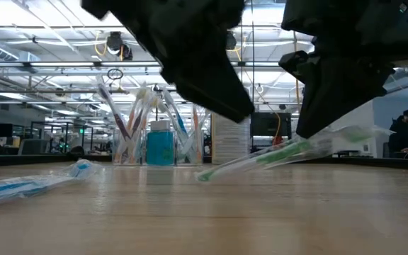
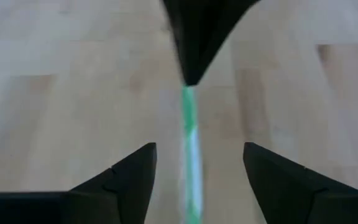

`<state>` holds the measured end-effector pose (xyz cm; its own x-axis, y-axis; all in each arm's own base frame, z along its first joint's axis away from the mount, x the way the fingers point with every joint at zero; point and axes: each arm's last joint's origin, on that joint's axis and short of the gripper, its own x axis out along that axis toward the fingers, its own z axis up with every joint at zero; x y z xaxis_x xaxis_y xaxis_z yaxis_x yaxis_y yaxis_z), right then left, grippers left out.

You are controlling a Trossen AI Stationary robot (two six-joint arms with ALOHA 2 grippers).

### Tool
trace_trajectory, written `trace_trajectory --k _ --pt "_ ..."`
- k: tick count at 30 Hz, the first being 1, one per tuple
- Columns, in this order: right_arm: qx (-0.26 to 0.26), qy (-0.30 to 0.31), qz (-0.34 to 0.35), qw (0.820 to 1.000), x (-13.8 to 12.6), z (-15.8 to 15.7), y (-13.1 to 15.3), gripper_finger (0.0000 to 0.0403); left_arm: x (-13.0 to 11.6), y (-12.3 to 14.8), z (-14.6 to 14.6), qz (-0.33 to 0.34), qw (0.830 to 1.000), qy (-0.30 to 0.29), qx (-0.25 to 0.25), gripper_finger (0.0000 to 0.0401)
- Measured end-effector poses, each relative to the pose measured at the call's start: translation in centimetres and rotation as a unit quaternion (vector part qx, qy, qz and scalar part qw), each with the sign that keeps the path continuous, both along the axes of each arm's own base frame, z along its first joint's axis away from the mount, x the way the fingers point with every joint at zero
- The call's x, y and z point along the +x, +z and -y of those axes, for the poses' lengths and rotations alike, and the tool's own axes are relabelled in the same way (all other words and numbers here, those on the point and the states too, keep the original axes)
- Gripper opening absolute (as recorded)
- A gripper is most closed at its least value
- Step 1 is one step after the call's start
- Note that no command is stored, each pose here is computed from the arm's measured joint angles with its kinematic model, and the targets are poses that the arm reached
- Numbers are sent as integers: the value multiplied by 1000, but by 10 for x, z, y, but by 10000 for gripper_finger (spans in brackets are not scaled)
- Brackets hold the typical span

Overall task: Pick & Place toothbrushing station
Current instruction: Put the green toothbrush into the transparent organizer

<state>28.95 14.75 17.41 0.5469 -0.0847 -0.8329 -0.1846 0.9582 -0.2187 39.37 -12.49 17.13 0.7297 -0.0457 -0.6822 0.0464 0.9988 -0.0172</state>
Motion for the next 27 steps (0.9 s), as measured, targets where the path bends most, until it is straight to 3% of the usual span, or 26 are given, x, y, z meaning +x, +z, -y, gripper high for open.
trace_trajectory --k 5,11,20,27 --pt "0 5 6 1000 1 -1 1 0 13 -25 -10 -8 1000 -5 -28 252" --pt "-3 29 30 999 5 -3 4 0 16 -40 -17 -30 999 -5 -38 222" --pt "-4 32 38 999 6 -3 4 0 15 -40 -16 -39 998 -1 -52 101" --pt "-65 -6 67 996 8 1 6 0 15 -40 -16 -39 997 9 -61 25"
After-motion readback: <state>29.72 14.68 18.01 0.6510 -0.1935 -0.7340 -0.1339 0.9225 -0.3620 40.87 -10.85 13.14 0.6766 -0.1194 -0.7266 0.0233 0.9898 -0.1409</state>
